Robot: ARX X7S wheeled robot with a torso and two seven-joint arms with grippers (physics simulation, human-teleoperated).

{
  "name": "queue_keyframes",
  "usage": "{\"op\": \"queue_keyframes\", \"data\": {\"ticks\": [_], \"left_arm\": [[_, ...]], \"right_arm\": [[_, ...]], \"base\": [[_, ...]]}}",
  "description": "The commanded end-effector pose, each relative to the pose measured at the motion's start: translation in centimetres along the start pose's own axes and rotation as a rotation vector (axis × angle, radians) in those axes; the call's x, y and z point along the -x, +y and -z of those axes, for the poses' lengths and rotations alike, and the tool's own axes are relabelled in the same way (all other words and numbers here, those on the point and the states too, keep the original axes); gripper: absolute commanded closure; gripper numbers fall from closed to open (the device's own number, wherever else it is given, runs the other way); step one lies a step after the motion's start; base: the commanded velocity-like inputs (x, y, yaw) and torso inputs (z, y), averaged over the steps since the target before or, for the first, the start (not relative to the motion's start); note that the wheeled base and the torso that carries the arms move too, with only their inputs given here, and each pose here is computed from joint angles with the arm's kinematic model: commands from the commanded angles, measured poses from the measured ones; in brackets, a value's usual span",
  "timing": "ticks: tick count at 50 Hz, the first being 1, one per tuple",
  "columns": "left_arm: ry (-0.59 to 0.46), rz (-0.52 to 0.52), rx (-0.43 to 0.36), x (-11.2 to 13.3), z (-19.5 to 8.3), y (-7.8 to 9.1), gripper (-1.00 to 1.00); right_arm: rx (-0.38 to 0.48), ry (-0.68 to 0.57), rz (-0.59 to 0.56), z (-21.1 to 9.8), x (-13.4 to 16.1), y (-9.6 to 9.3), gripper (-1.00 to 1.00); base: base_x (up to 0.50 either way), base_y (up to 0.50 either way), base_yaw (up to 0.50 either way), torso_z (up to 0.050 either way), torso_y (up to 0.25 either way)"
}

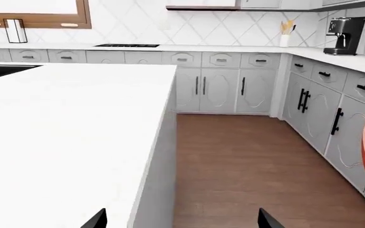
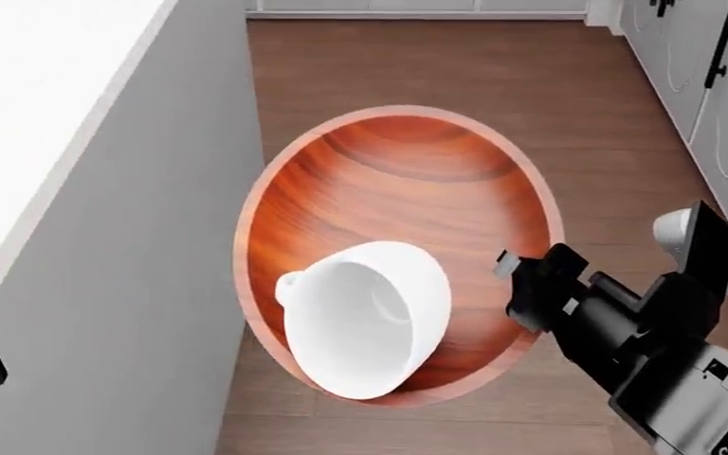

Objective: Place the cup inside the bowl on the dining table and move the bowl to any counter.

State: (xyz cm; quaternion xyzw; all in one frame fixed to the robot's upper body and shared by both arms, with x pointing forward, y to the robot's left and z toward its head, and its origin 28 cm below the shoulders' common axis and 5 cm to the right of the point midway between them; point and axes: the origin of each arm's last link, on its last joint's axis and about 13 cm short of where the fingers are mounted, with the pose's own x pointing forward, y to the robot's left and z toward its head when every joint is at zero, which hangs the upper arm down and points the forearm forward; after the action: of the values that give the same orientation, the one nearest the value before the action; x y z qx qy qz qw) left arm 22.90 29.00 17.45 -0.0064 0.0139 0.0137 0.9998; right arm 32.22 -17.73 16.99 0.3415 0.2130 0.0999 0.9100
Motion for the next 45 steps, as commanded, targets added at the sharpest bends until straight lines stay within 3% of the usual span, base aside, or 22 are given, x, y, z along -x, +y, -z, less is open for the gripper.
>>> {"op": "queue_keyframes", "data": {"ticks": [1, 34, 45], "left_arm": [[-0.002, -0.012, 0.003, -0.22, 0.11, 0.04, -1.0], [0.003, -0.009, 0.003, -0.38, 0.24, -0.31, -1.0], [0.005, -0.006, 0.009, -0.2, 0.39, 0.28, -1.0]], "right_arm": [[-0.011, -0.041, -0.074, -0.39, 0.06, 0.43, 1.0], [-0.016, -0.052, -0.065, -0.07, -0.29, 0.0, 1.0], [-0.017, -0.055, -0.063, -0.14, -0.27, -0.03, 1.0]], "base": [[0.5, -0.16, 0.0, 0.0, 0.0], [0.5, -0.04, 0.0, 0.0, 0.002], [0.5, -0.11, 0.0, 0.0, 0.002]]}}
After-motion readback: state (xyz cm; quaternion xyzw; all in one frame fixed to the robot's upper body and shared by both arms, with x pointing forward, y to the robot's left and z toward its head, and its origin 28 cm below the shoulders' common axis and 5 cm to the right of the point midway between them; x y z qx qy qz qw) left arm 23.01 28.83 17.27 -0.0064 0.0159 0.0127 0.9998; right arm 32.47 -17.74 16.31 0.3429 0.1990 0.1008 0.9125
